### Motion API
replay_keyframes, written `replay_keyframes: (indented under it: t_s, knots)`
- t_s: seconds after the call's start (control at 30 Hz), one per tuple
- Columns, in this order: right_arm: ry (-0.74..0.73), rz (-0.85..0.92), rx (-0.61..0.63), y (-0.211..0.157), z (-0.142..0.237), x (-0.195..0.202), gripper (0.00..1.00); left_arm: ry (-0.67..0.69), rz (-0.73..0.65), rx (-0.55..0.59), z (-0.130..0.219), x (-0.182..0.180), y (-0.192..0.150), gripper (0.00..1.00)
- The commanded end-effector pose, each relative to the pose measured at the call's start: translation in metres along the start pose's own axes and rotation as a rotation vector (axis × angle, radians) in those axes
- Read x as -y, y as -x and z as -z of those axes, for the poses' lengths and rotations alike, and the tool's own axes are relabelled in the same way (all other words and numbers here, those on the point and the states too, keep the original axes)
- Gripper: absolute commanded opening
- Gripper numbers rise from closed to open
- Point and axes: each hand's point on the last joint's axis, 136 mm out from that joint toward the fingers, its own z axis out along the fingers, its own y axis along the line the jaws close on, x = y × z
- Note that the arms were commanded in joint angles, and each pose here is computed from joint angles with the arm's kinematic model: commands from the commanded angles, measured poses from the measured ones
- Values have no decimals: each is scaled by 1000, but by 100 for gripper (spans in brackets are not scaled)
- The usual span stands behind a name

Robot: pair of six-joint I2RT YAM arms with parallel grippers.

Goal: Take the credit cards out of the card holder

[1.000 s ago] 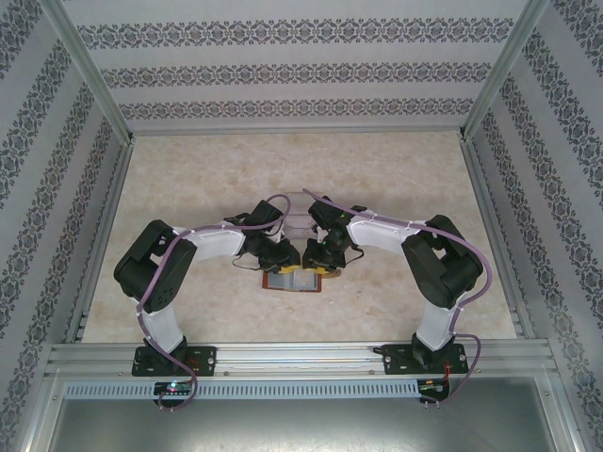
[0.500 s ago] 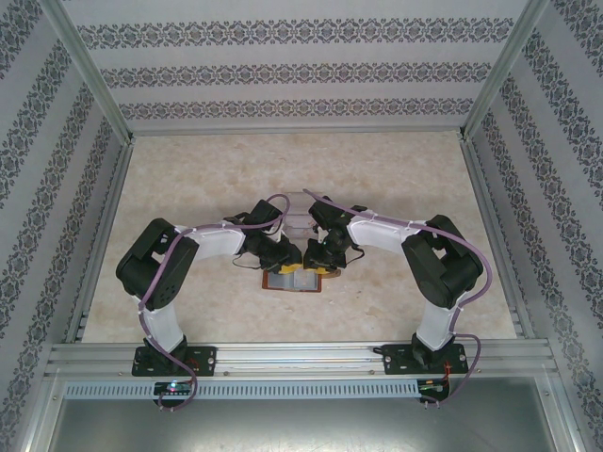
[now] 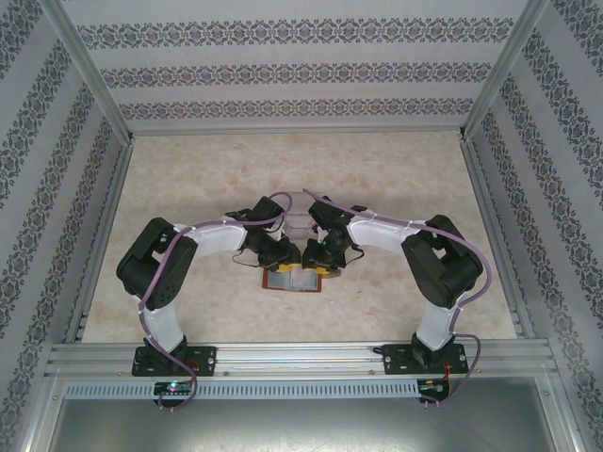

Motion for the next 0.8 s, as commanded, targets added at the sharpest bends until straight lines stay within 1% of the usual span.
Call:
replay_keyframes:
  t_s: [0.0, 0.1, 0.27, 0.5, 0.77]
  knots:
    - [-101, -25, -38, -7, -13, 26, 38, 113, -13, 27, 5, -18, -2, 31]
    - [-99, -26, -38, -7, -13, 26, 38, 89, -16, 39, 9, -11, 0, 31]
    - [-97, -27, -42, -8, -15, 26, 35, 40, -25, 69, 15, 1, 3, 32]
    - [-99, -26, -47, -9, -17, 27, 32, -4, 3, 84, 15, 2, 5, 33]
    - [-99, -29, -51, -9, -18, 27, 31, 37, 25, 74, 12, -12, 4, 32]
